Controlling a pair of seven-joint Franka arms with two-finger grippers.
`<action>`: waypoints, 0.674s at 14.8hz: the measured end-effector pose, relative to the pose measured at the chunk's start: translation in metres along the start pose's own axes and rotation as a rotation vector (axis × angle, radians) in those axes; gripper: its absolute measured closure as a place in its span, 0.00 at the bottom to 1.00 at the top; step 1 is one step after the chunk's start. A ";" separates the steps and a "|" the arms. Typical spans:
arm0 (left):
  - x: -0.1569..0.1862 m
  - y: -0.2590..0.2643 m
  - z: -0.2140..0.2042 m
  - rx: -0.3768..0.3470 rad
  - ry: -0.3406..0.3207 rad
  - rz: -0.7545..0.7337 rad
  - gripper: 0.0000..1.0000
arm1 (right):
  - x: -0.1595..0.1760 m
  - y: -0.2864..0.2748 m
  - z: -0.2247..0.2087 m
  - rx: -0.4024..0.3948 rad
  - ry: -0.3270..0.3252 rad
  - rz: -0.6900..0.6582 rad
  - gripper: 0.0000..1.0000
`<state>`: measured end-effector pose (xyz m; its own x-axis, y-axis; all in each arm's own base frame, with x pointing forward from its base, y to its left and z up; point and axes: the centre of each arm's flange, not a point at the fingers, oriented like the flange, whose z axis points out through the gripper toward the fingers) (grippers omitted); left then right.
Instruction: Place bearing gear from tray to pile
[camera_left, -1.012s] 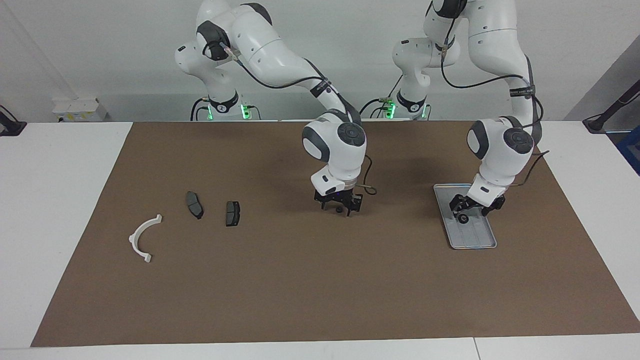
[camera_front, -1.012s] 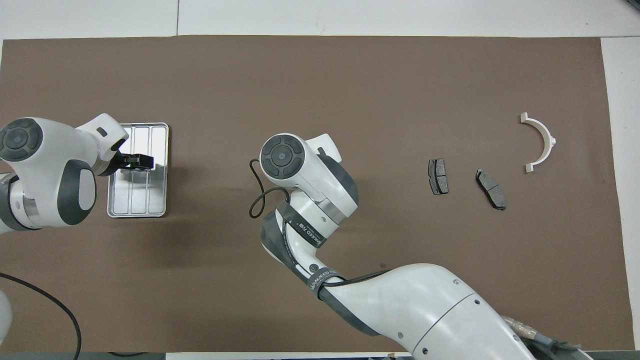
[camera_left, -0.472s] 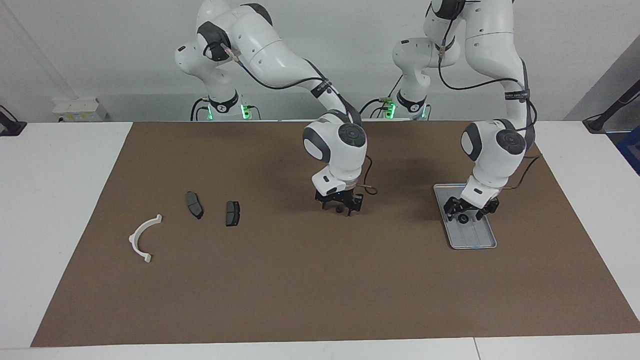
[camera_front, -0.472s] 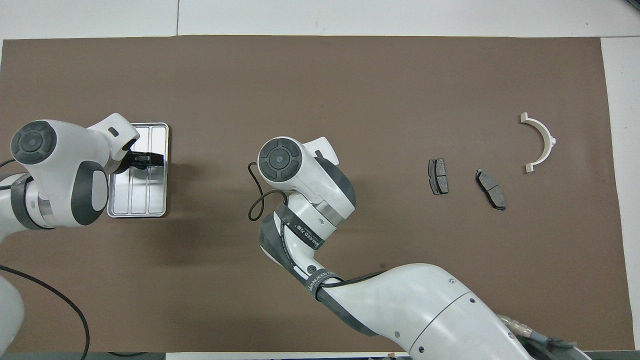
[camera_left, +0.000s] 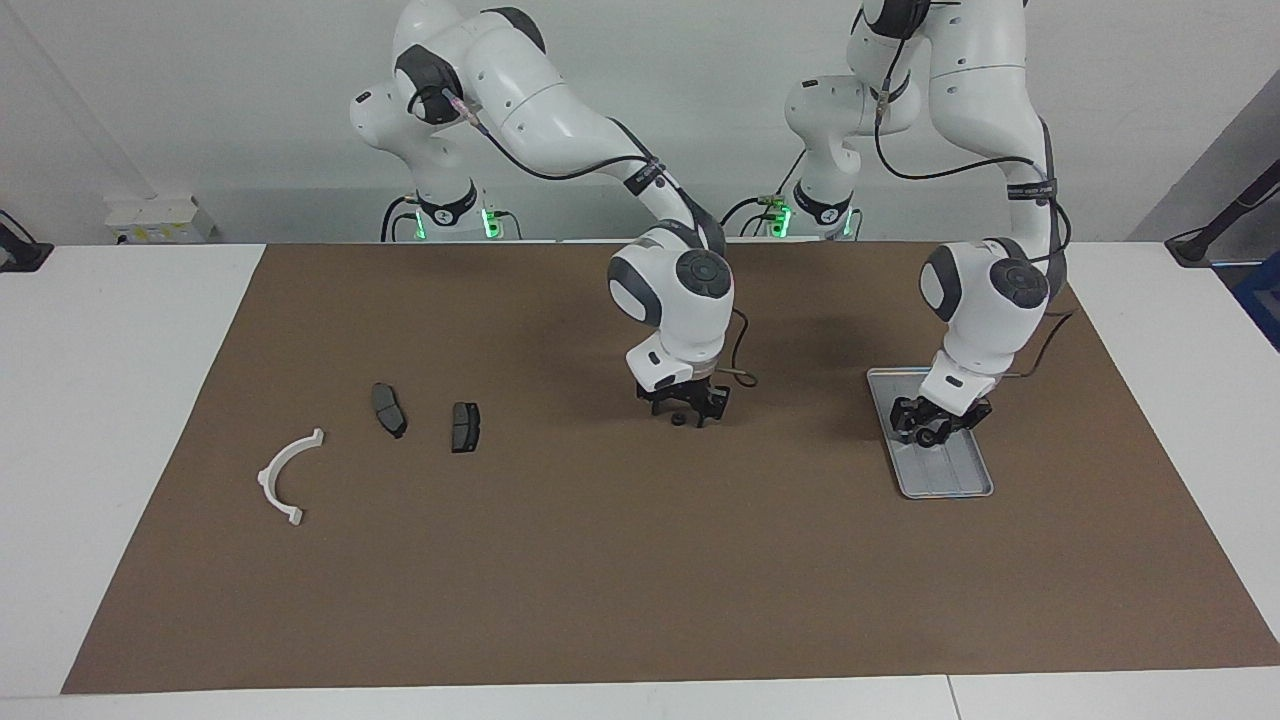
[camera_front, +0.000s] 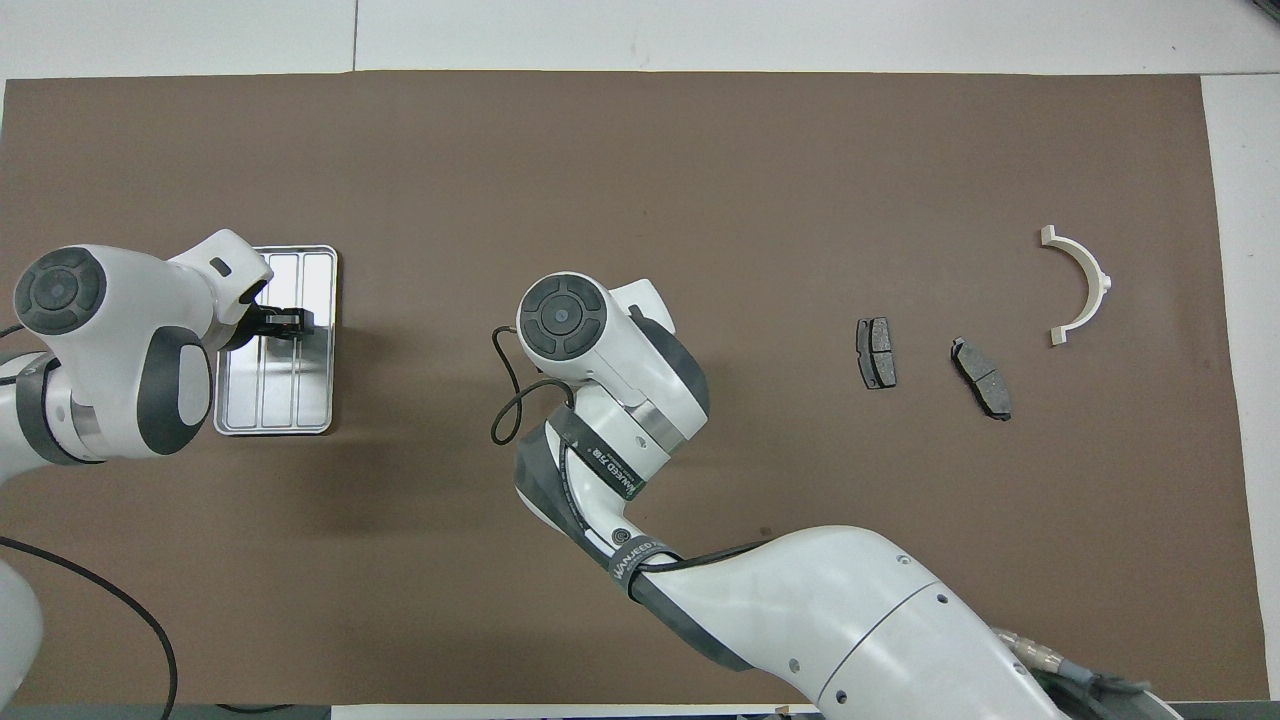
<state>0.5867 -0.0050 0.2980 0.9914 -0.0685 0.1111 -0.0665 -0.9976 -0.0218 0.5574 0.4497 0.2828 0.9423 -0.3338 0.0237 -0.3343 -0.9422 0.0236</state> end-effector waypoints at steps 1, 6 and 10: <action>0.000 0.003 -0.001 -0.002 0.000 0.004 0.65 | 0.000 0.000 0.000 0.000 0.000 0.001 0.20; 0.015 0.002 -0.022 -0.008 -0.051 -0.001 0.65 | 0.002 -0.001 -0.004 0.015 -0.008 0.015 0.47; 0.049 0.001 -0.093 -0.042 -0.121 -0.022 0.65 | 0.006 0.001 -0.006 0.022 -0.015 0.027 0.76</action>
<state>0.6248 -0.0104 0.3957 0.9988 -0.0472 -0.0097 -0.0470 -0.9987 0.0209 0.5624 0.4472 0.2890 0.9332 -0.3592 0.0094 -0.3592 -0.9332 0.0012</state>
